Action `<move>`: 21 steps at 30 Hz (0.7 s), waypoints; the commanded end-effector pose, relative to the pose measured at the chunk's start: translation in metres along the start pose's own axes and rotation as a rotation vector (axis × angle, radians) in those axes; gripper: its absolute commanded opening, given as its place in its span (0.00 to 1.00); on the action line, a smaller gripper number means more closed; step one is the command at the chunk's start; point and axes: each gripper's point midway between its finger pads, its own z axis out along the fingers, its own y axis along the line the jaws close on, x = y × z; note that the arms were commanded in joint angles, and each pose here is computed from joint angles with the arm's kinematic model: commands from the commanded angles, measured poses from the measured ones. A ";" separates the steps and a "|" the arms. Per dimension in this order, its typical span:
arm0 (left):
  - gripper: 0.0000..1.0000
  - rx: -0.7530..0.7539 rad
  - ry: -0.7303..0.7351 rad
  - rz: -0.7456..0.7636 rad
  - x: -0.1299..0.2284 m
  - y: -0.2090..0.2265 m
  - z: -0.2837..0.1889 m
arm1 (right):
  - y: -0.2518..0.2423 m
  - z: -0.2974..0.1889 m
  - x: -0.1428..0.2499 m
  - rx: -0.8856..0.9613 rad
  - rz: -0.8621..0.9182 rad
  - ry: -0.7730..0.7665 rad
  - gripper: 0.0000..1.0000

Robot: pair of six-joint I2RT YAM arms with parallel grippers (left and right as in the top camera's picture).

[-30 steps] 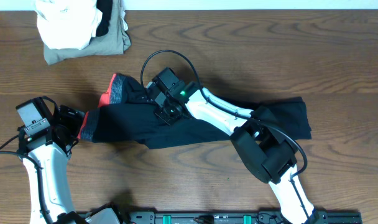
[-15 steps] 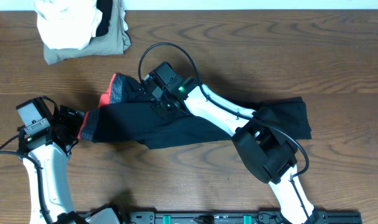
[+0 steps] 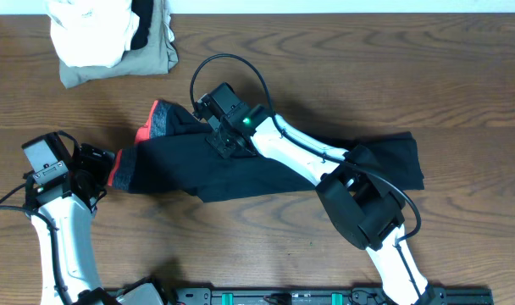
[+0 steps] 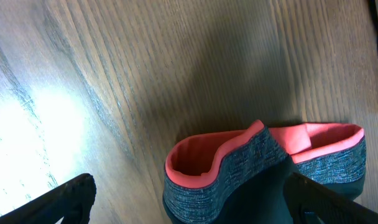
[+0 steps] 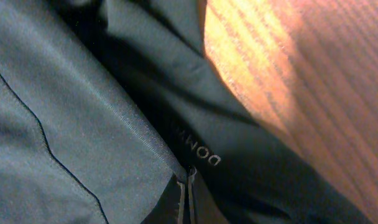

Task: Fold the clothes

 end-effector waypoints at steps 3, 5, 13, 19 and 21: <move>0.98 -0.007 -0.015 -0.010 -0.006 0.000 -0.002 | -0.005 -0.018 -0.038 0.037 0.041 -0.092 0.01; 0.98 -0.007 -0.015 -0.005 -0.006 0.000 -0.002 | -0.006 -0.023 -0.045 0.038 0.045 -0.105 0.01; 0.98 -0.007 -0.015 0.004 -0.005 0.000 -0.002 | -0.022 -0.030 -0.048 0.060 0.099 -0.099 0.01; 0.98 -0.007 -0.014 0.004 -0.005 0.000 -0.002 | -0.047 -0.020 -0.027 0.154 0.121 -0.029 0.01; 0.98 -0.007 -0.014 0.004 -0.005 0.000 -0.002 | -0.052 -0.014 -0.021 0.164 0.126 -0.011 0.01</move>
